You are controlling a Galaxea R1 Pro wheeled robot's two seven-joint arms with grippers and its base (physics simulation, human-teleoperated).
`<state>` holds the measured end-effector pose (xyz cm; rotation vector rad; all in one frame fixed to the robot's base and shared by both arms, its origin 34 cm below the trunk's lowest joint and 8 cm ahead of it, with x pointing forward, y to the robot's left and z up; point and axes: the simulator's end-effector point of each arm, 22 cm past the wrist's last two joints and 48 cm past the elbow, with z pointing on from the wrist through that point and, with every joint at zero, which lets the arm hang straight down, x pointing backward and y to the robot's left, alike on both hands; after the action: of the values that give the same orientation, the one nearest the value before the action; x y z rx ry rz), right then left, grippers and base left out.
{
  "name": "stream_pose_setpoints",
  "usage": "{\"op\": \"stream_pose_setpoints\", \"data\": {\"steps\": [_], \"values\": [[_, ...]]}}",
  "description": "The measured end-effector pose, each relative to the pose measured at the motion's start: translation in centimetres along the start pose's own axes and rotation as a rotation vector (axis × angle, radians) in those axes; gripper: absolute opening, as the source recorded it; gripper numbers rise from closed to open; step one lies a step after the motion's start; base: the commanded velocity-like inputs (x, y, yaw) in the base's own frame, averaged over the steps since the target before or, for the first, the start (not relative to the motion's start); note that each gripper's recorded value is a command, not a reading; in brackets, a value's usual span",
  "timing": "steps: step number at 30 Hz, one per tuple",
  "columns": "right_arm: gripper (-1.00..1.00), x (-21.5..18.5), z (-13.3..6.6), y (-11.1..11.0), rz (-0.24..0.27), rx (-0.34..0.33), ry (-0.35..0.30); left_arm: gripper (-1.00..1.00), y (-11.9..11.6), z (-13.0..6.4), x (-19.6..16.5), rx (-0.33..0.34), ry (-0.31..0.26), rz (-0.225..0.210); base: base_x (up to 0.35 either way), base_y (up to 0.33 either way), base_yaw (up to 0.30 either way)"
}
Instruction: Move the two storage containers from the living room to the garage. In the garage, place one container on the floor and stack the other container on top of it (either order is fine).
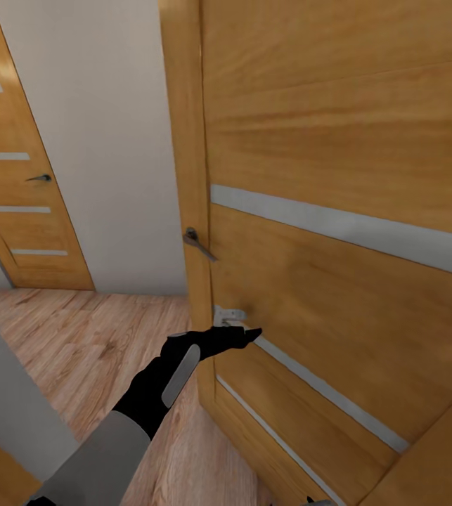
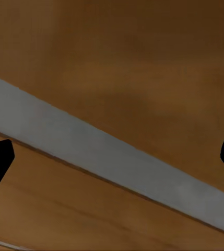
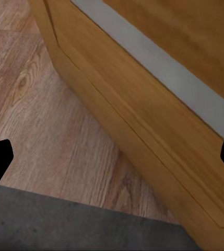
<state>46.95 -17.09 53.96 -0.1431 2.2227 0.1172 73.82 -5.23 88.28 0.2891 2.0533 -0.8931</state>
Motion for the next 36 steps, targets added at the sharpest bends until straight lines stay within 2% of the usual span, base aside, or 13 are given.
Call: {"op": "stream_pose_setpoints", "data": {"steps": [8, 13, 16, 17, 20, 25, 31, 36], "values": [[1.00, 0.0, 0.0, 0.0, 0.000, 0.000, 0.000, 1.00, -0.4, 0.1, 0.2, 0.023, 0.007, -0.016, 0.008, -0.007, 0.000], [1.00, 0.0, 0.0, 0.0, 0.000, 0.000, 0.000, 1.00, -0.3, 0.4, -2.9, 0.018, -0.013, 0.021, 0.000, 0.000, 0.000], [1.00, 0.0, 0.0, 0.0, 0.000, 0.000, 0.000, 1.00, -1.0, 0.3, -4.2, 0.041, -0.035, 0.007, 0.000, 0.000, 0.000], [1.00, 0.0, 0.0, 0.0, 0.000, 0.000, 0.000, 1.00, -1.6, 0.2, -4.6, 0.063, -0.044, -0.011, 0.000, 0.000, 0.000], [1.00, 0.0, 0.0, 0.0, 0.000, 0.000, 0.000, 1.00, -2.6, 0.1, -5.3, 0.108, -0.059, -0.031, 0.000, 0.000, 0.000], [1.00, 0.0, 0.0, 0.0, 0.000, 0.000, 0.000, 1.00, -3.6, -0.1, -5.7, 0.148, -0.068, -0.045, 0.000, 0.000, 0.000], [1.00, 0.0, 0.0, 0.0, 0.000, 0.000, 0.000, 1.00, -4.6, -0.4, -6.5, 0.180, -0.087, -0.050, 0.000, 0.000, 0.000], [1.00, 0.0, 0.0, 0.0, 0.000, 0.000, 0.000, 1.00, -4.5, -0.5, -6.8, 0.183, -0.097, -0.066, 0.000, 0.000, 0.000]]}}
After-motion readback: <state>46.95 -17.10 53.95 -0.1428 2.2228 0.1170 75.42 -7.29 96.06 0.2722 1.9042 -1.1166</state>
